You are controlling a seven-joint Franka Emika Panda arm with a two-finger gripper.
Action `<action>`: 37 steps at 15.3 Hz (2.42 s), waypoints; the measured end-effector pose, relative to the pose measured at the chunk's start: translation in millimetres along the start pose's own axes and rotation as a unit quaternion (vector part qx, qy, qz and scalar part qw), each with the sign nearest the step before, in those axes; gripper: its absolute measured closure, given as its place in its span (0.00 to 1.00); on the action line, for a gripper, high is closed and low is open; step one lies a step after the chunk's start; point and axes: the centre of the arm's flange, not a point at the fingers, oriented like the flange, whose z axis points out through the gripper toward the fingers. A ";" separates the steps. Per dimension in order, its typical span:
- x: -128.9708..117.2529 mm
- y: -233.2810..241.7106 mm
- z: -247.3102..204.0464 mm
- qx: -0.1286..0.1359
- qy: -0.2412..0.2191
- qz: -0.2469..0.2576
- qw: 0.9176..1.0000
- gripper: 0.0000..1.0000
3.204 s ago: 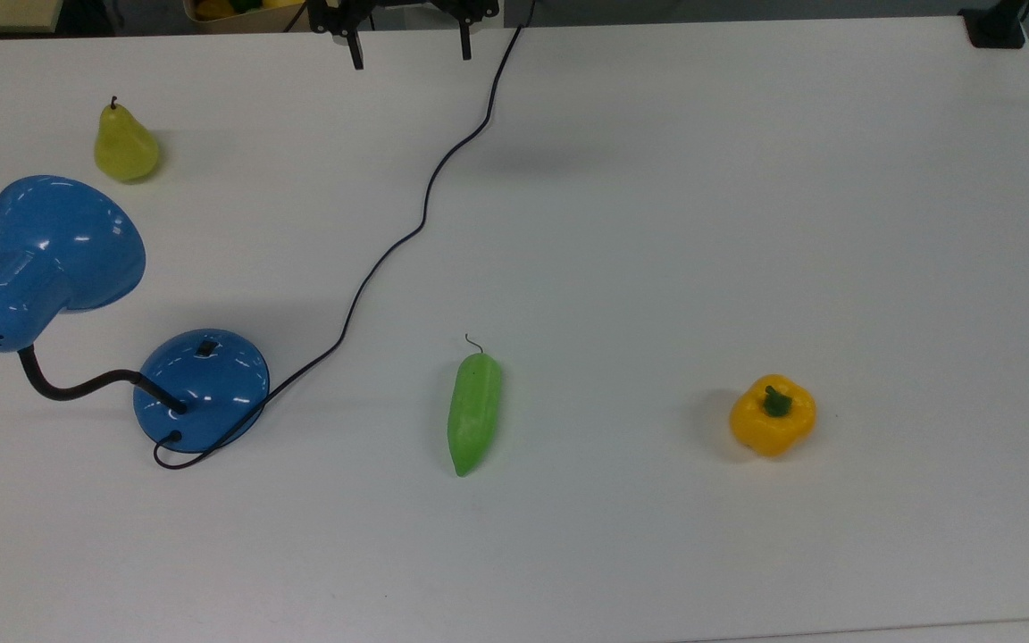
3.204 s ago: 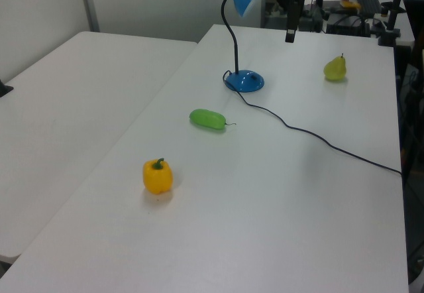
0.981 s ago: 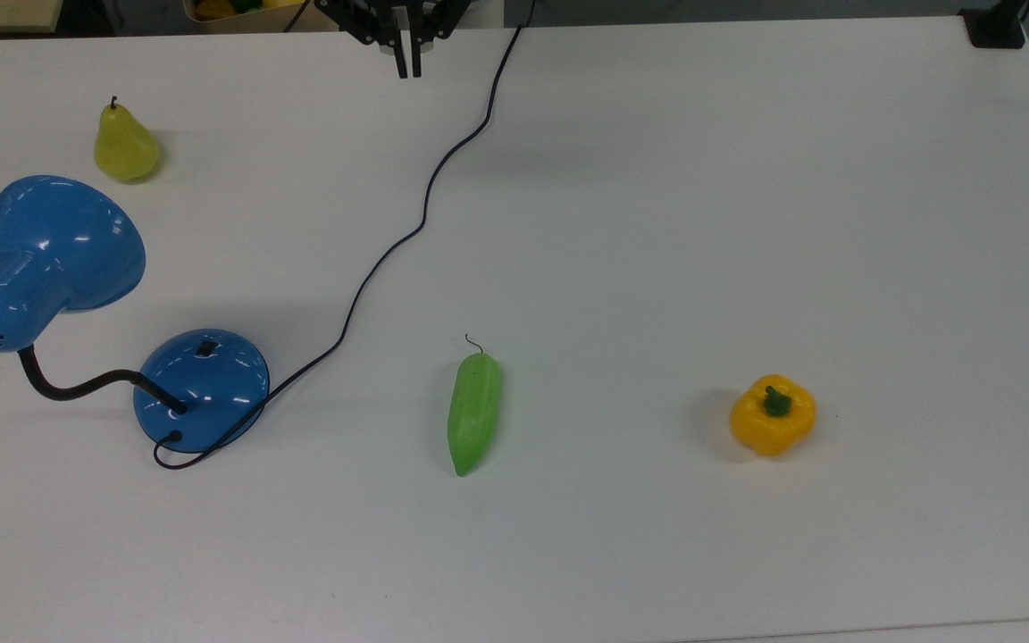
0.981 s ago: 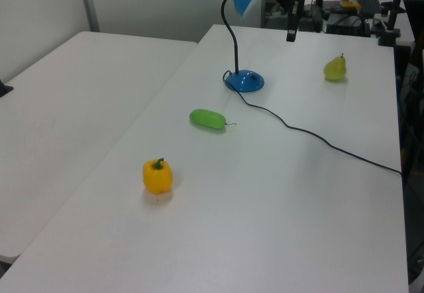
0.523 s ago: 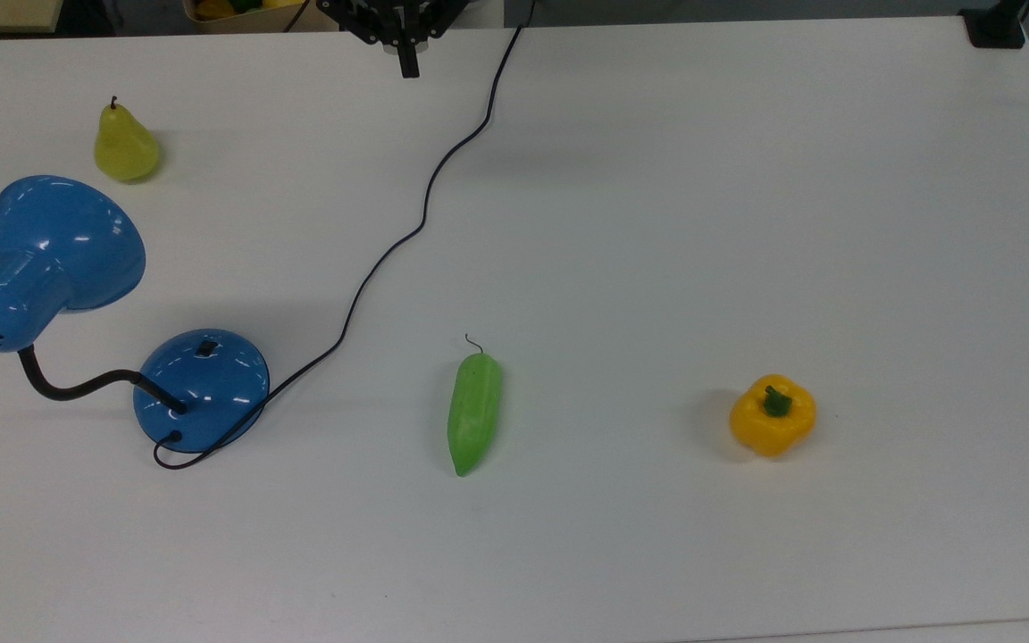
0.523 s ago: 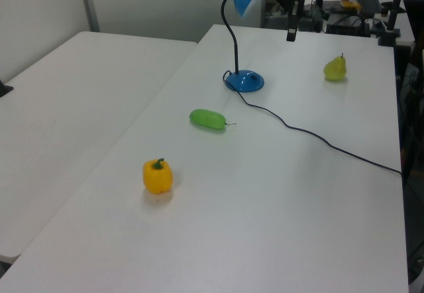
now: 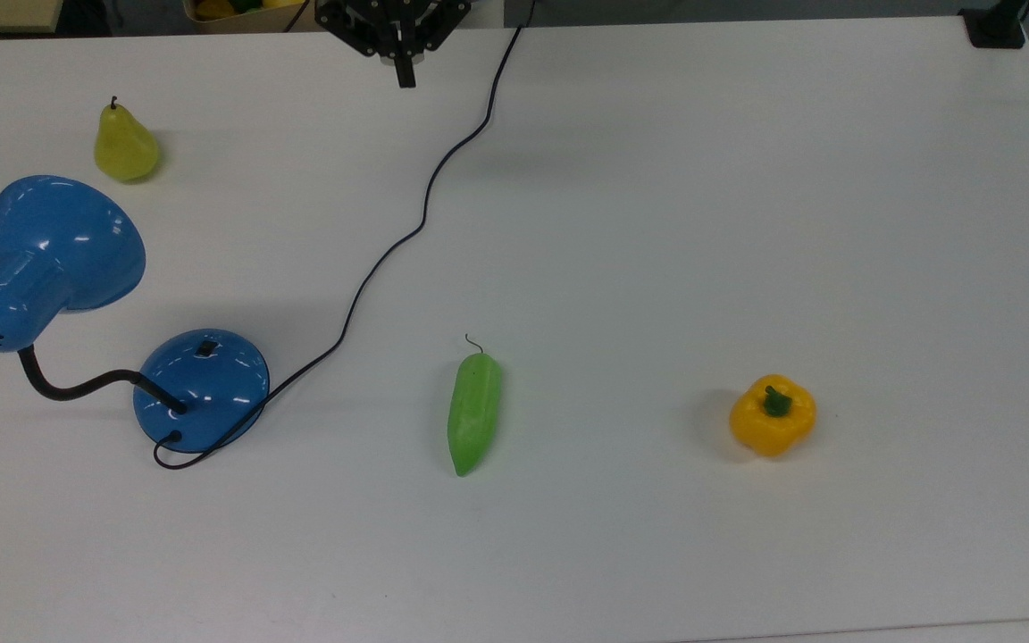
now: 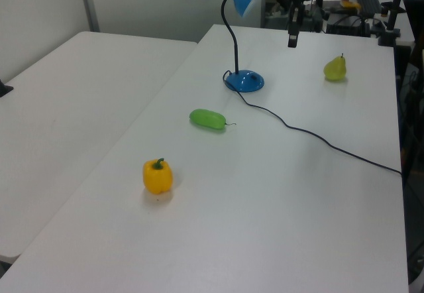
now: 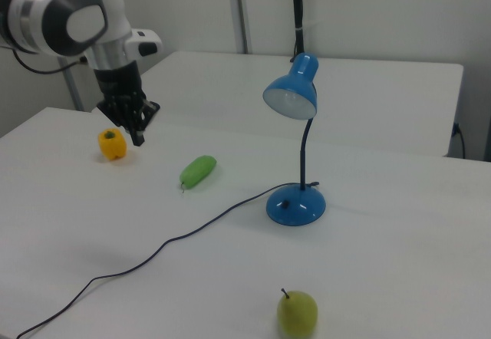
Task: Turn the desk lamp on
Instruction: 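Close the gripper and move it toward the blue lamp base, then lower the closed gripper onto the switch on the lamp base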
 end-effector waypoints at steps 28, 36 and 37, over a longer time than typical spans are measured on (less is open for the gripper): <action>50.1 169.6 156.3 -0.085 0.205 0.110 0.969 0.99; 57.1 183.3 201.3 -0.101 0.234 0.110 0.961 0.99; 56.5 185.1 205.7 -0.102 0.231 0.112 0.961 0.99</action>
